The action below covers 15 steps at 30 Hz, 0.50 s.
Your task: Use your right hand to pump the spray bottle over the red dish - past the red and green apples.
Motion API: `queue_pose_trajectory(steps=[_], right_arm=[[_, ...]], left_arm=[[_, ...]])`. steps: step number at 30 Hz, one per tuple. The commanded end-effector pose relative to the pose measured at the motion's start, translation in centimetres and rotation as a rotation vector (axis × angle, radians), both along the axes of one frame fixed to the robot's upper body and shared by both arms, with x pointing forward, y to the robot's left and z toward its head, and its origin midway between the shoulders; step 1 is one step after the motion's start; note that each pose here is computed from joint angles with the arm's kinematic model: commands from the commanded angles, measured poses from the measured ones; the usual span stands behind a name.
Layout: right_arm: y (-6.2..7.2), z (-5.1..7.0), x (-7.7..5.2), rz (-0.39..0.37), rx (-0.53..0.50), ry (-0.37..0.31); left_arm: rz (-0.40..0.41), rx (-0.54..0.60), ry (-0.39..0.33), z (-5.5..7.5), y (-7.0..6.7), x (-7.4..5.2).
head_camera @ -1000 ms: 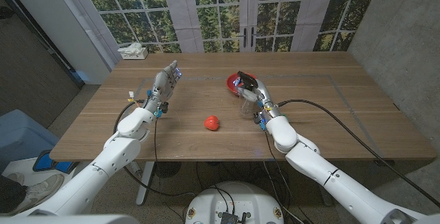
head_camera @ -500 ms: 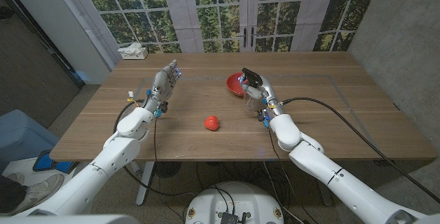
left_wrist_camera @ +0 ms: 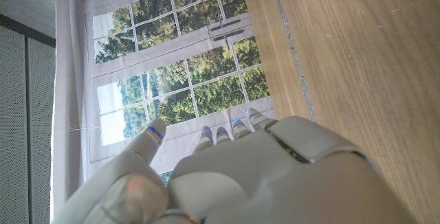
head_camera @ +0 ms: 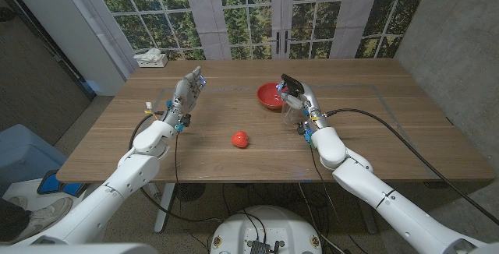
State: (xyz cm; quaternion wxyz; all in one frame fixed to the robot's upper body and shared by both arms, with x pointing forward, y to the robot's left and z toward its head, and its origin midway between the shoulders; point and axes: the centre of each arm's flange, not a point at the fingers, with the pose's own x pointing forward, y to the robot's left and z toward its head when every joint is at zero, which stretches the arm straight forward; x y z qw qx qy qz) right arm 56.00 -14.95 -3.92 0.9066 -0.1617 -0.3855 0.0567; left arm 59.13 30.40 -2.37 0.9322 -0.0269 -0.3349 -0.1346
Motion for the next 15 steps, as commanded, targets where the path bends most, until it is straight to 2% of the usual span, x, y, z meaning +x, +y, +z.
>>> queue_pose_trajectory(steps=[1,9,15], right_arm=[[-1.5,0.6,0.1,-0.007,0.010,0.003],[-2.1,1.4,0.4,0.011,0.010,0.019],[-2.0,1.9,0.7,0.017,0.006,0.023]], left_arm=[[-0.001,0.000,-0.002,0.2,-0.3,-0.1],[0.003,0.003,-0.003,0.2,-0.4,-0.2],[0.003,0.000,-0.004,0.1,-0.5,-0.3]])
